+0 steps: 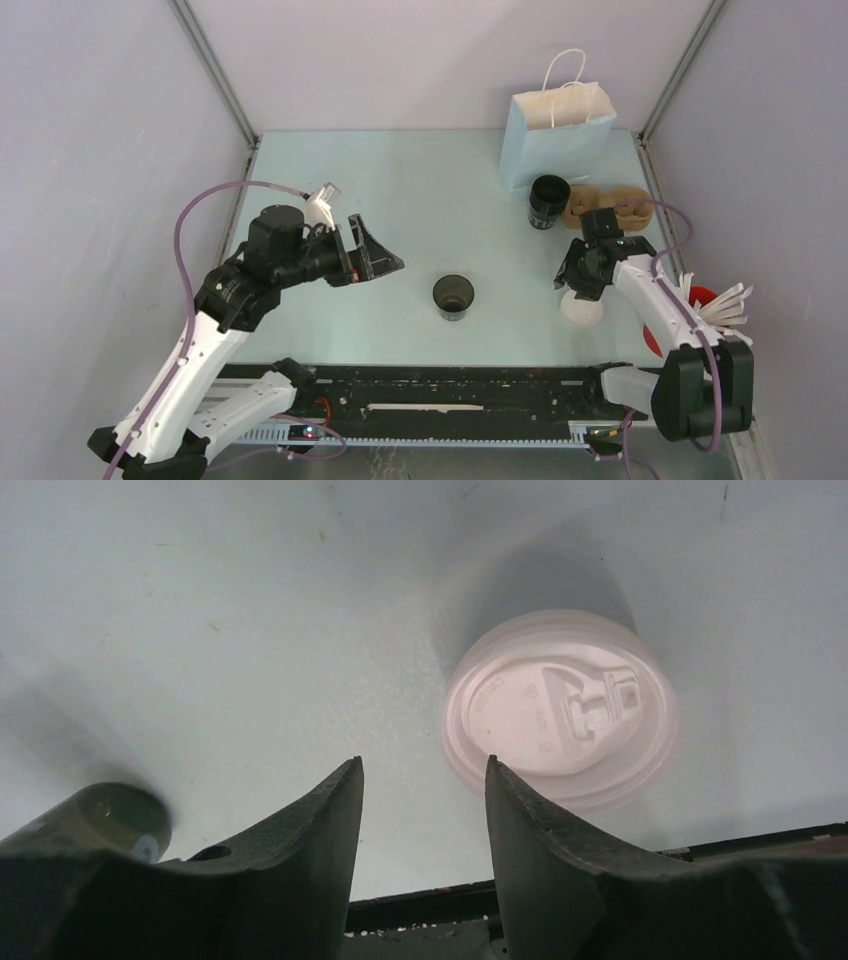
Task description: Pack the takeout coffee
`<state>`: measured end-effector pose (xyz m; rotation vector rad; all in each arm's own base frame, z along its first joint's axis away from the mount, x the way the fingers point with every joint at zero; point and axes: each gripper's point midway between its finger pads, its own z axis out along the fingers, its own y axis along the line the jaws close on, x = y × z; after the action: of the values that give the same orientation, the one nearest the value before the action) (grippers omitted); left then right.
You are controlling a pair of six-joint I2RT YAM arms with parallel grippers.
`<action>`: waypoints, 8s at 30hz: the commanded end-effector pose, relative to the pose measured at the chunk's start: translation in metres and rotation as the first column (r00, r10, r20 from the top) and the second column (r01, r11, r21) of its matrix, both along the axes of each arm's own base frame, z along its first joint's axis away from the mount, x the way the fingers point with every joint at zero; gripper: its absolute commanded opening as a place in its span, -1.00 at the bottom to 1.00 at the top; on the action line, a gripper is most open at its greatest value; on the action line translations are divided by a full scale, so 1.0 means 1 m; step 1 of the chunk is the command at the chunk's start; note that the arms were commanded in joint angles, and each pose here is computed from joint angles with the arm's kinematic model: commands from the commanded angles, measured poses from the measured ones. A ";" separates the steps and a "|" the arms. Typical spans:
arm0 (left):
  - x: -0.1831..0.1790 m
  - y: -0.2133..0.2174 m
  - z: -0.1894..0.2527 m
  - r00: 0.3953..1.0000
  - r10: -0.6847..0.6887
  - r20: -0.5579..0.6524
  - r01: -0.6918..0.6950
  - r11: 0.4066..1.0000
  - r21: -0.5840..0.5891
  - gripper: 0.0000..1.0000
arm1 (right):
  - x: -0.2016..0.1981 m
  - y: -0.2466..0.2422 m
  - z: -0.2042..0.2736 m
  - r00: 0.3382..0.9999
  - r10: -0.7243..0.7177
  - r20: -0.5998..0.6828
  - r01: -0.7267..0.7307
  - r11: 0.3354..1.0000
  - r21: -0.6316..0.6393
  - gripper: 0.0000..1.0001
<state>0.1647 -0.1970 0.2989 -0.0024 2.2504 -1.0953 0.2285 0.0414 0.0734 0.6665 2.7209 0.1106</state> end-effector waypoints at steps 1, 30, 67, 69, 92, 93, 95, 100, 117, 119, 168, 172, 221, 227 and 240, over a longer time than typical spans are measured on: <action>0.002 -0.003 0.025 0.997 -0.027 0.076 0.029 0.999 -0.029 1.00 | 0.000 0.002 0.026 0.997 0.029 0.076 -0.030 0.999 0.018 0.17; 0.003 -0.001 0.022 0.997 -0.025 0.075 0.026 1.000 -0.010 1.00 | 0.004 0.008 0.113 0.953 0.172 0.249 -0.165 0.985 -0.049 0.71; -0.016 0.002 0.024 0.994 -0.094 0.060 0.092 0.995 0.042 1.00 | 0.002 -0.173 0.129 0.919 -0.360 0.162 0.394 0.800 -0.452 0.54; -0.016 0.002 0.024 0.994 -0.097 0.058 0.095 0.995 0.045 1.00 | 0.012 -0.161 0.141 0.926 -0.310 0.215 0.375 0.822 -0.428 0.54; -0.009 -0.002 0.024 0.994 -0.101 0.049 0.098 0.993 0.059 1.00 | -0.022 -0.209 0.159 0.633 -0.700 0.329 0.774 0.575 -0.266 0.66; -0.009 -0.002 0.024 0.994 -0.101 0.049 0.098 0.994 0.058 1.00 | -0.023 -0.210 0.154 0.619 -0.717 0.319 0.785 0.568 -0.247 0.65; -0.008 -0.003 0.024 0.994 -0.100 0.046 0.097 0.994 0.059 1.00 | -0.020 -0.211 0.142 0.603 -0.740 0.299 0.797 0.575 -0.185 0.62; -0.006 -0.003 0.025 0.994 -0.101 0.049 0.098 0.993 0.061 1.00 | -0.015 -0.222 0.126 0.582 -0.761 0.287 0.811 0.566 -0.144 0.60; -0.001 -0.005 0.023 0.994 -0.101 0.040 0.098 0.992 0.077 1.00 | -0.005 -0.237 0.082 0.568 -0.793 0.221 0.823 0.554 -0.125 0.47; -0.001 -0.005 0.022 0.994 -0.102 0.036 0.099 0.992 0.079 1.00 | -0.002 -0.234 0.078 0.573 -0.791 0.214 0.819 0.564 -0.107 0.30; -0.001 -0.005 0.029 0.992 -0.108 0.069 0.103 0.992 0.066 1.00 | 0.021 -0.163 0.249 0.774 -0.310 0.552 0.486 0.849 -0.205 0.97; -0.009 -0.006 0.033 0.987 -0.134 0.092 0.128 0.990 0.065 1.00 | -0.043 -0.188 0.216 0.708 -0.460 0.536 0.663 0.694 -0.281 0.99; -0.028 0.003 0.017 0.940 -0.266 0.215 0.197 0.935 0.296 0.99 | -0.120 -0.300 -0.029 0.859 -0.503 0.098 0.479 0.720 -0.502 0.75; -0.022 0.000 0.014 0.943 -0.268 0.196 0.196 0.927 0.320 0.99 | -0.116 -0.302 -0.046 0.855 -0.512 0.081 0.483 0.731 -0.482 0.52; -0.008 -0.011 0.014 0.948 -0.268 0.173 0.196 0.917 0.347 1.00 | -0.148 -0.318 -0.045 0.768 -0.640 0.026 0.497 0.570 -0.654 0.37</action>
<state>0.1520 -0.2060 0.2966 0.4942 2.2993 -0.7844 0.0984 -0.2663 0.0235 1.2704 2.3712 -0.8754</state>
